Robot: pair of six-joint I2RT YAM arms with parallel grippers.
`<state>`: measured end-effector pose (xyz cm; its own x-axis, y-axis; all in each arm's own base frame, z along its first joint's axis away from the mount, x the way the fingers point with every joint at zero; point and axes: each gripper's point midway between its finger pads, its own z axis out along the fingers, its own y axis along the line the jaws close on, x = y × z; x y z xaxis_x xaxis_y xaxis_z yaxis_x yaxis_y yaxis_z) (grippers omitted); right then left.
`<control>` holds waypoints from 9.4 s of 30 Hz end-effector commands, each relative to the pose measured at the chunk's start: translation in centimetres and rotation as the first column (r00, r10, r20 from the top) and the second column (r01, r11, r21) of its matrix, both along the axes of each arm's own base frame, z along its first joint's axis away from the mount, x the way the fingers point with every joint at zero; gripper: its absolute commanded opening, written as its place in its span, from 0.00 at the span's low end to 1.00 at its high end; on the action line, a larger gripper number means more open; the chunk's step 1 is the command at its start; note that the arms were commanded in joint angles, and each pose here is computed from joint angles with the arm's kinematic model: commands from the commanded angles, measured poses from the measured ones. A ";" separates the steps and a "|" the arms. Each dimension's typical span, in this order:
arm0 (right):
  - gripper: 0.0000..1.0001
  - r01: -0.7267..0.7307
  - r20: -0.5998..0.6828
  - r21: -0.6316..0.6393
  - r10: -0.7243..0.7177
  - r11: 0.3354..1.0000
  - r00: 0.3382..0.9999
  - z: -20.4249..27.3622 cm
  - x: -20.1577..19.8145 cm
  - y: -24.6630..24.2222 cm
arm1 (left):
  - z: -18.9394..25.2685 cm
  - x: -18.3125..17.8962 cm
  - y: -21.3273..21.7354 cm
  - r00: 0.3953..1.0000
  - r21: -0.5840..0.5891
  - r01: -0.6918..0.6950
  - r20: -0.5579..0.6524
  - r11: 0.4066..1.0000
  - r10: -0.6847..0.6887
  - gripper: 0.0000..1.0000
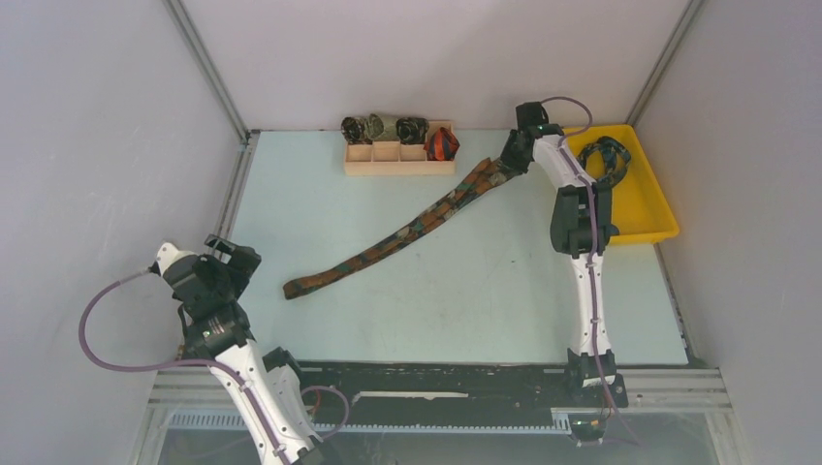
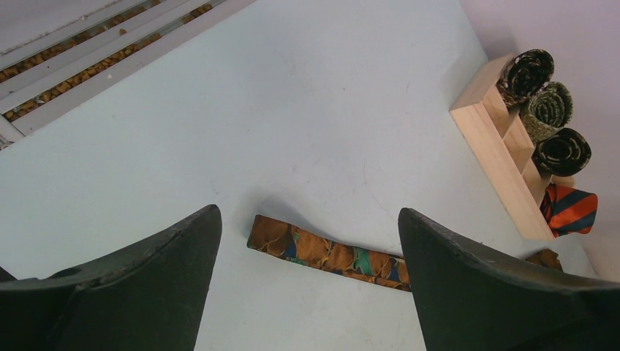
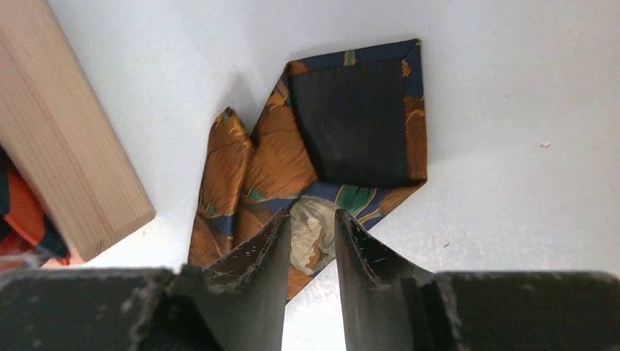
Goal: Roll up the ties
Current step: Flatten out the tie at the center of the board, then roll the tie at the center of the board.
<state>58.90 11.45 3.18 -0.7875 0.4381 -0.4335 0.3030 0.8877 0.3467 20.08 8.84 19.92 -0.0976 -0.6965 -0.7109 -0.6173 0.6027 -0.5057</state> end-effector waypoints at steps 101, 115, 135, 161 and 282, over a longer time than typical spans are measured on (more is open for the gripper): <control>0.39 -0.422 0.176 0.310 0.385 0.852 0.906 8.8 -16.4 23.0 | 0.6 0.1 0.7 1.000 0.046 0.002 0.012 0.999 -0.003 0.96; 0.28 -0.572 0.141 0.460 0.581 0.679 0.802 5.5 -26.2 38.4 | 0.7 0.0 0.7 1.000 0.049 -0.006 0.013 0.999 0.006 0.96; 0.18 -0.574 0.026 0.446 0.631 0.687 0.775 -1.9 -28.0 45.0 | 0.7 -0.1 0.8 1.000 0.055 -0.011 0.013 0.998 0.011 0.96; 0.11 -0.582 -0.046 0.300 0.621 0.756 0.783 -2.0 -29.3 31.9 | -5.2 -0.3 -5.8 0.966 -0.015 0.082 -0.246 0.997 -0.083 0.97; 0.11 -0.654 0.097 0.253 0.654 0.713 0.750 3.3 -28.5 31.2 | -17.3 -3.2 -12.1 0.969 -0.193 0.173 -0.145 0.966 -0.202 0.13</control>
<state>29.82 41.48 5.07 -0.9382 -0.0832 -0.3359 -0.2768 0.7631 0.5840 16.33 -3.67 2.74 -0.3537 -0.7863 -0.5067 -0.5881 0.6081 -0.5332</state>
